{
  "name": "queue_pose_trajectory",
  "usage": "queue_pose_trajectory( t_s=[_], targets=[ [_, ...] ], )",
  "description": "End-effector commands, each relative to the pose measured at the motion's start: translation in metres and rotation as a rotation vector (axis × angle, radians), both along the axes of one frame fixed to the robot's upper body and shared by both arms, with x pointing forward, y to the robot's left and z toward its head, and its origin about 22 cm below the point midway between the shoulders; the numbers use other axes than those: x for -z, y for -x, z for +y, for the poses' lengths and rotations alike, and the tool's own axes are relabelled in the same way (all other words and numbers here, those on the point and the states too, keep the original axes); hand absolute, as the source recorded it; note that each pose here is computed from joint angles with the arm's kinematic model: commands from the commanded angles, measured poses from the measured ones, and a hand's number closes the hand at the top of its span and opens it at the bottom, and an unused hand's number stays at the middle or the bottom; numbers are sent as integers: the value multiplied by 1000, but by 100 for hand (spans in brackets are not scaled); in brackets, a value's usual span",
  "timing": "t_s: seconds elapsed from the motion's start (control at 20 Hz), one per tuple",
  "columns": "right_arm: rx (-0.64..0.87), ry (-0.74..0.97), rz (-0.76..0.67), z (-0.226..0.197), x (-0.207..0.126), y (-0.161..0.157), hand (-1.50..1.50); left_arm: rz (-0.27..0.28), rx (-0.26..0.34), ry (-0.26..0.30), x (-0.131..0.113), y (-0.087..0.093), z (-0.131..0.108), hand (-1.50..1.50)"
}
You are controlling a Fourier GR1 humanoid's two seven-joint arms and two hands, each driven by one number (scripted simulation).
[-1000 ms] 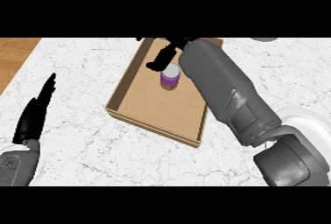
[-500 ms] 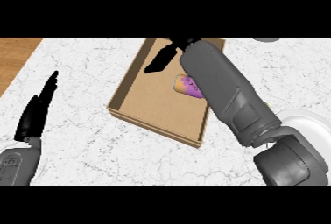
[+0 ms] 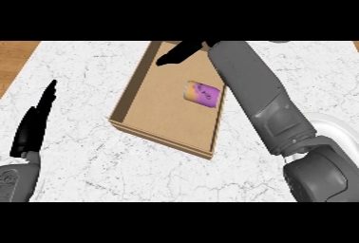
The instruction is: Pick the can from the plate and place it in the cardboard box
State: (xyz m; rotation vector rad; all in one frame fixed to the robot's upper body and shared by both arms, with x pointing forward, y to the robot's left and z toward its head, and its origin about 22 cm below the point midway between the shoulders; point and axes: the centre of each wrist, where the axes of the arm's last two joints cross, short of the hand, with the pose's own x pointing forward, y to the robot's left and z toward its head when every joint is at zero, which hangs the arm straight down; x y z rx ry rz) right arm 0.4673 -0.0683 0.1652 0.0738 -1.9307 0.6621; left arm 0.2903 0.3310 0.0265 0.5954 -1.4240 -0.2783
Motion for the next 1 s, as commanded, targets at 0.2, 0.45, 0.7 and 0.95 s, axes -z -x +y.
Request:
queue_pose_trajectory(
  t_s=[0.2, 0.45, 0.7, 0.95],
  targets=[
    [67, -98, 37, -99, -11, -17, -150, -9, -32, -19, -9, 8, 23, 0],
    [127, -82, 44, -156, -9, -15, -150, -5, -14, 6, -5, 11, 3, 0],
    [113, -43, 12, -221, -11, -6, -150, -20, -10, -5, -18, 3, 15, 0],
    [92, 24, 26, -254, -17, 1, -150, -26, 8, 7, 9, 11, 6, 0]
  ],
)
